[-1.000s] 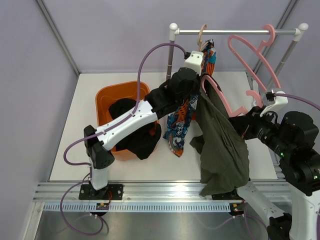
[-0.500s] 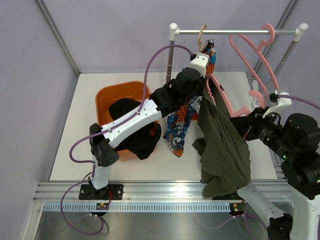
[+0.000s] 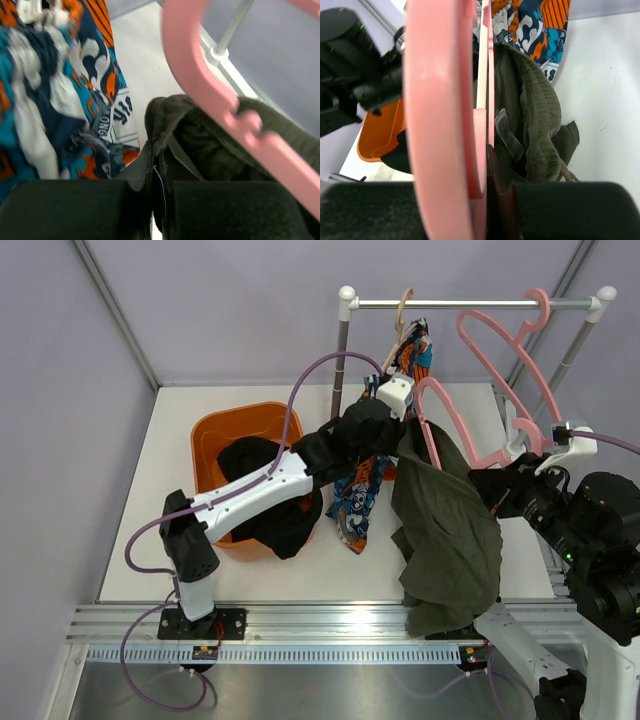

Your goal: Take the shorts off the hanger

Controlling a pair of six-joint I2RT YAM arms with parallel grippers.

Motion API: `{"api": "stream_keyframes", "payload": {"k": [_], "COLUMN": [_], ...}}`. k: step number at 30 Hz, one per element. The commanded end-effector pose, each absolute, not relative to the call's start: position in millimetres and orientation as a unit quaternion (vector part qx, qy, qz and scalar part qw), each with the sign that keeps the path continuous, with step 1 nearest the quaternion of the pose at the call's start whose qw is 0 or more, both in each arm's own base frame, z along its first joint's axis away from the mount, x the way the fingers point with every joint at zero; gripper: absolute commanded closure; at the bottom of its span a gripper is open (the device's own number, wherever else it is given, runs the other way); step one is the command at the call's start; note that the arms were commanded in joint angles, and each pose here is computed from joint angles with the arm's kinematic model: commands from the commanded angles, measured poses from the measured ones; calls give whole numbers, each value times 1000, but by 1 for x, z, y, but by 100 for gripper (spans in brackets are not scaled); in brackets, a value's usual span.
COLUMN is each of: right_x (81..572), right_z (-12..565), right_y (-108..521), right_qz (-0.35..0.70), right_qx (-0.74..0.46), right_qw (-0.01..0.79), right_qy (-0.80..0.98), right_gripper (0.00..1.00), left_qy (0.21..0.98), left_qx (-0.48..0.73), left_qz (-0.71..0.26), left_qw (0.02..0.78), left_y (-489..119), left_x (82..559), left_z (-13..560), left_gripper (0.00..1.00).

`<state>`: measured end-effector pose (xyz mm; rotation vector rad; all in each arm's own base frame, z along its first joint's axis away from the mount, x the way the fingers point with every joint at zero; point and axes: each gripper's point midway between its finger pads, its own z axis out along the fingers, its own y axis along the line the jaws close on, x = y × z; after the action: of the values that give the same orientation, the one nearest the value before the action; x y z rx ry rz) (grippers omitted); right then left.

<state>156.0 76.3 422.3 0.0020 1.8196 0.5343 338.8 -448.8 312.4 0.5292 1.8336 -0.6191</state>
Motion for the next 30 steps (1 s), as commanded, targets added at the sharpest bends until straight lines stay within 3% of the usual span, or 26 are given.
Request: {"api": "stream_keyframes", "payload": {"k": [1,9,15,21,26,30], "right_x": [163,217,250,270,274,275], "right_z": [450,462,470,481,480,479], "right_y": [74,67,65,52,53,51], "right_qz": [245,208,186,141,141,133], "right_qx": [24,69,88,115,114,113], "right_qw": [628,654,657,665,662,660], "right_qy": [738,724,726,724,727,731], "right_gripper": [100,100,100,100,100,100], "left_qy": [727,642,612,572,568,516], "left_qx": [238,405,458,425,310,229], "left_qz": [-242,-347,-369,-388,-305,-291], "left_qw": [597,550,528,584,698,772], "left_y": [-434,-459,-439,-373,-286,-223], "left_x": [323,177,117,101,141,148], "left_z": [356,387,402,482,566,642], "left_gripper": [100,100,100,100,100,100]}}
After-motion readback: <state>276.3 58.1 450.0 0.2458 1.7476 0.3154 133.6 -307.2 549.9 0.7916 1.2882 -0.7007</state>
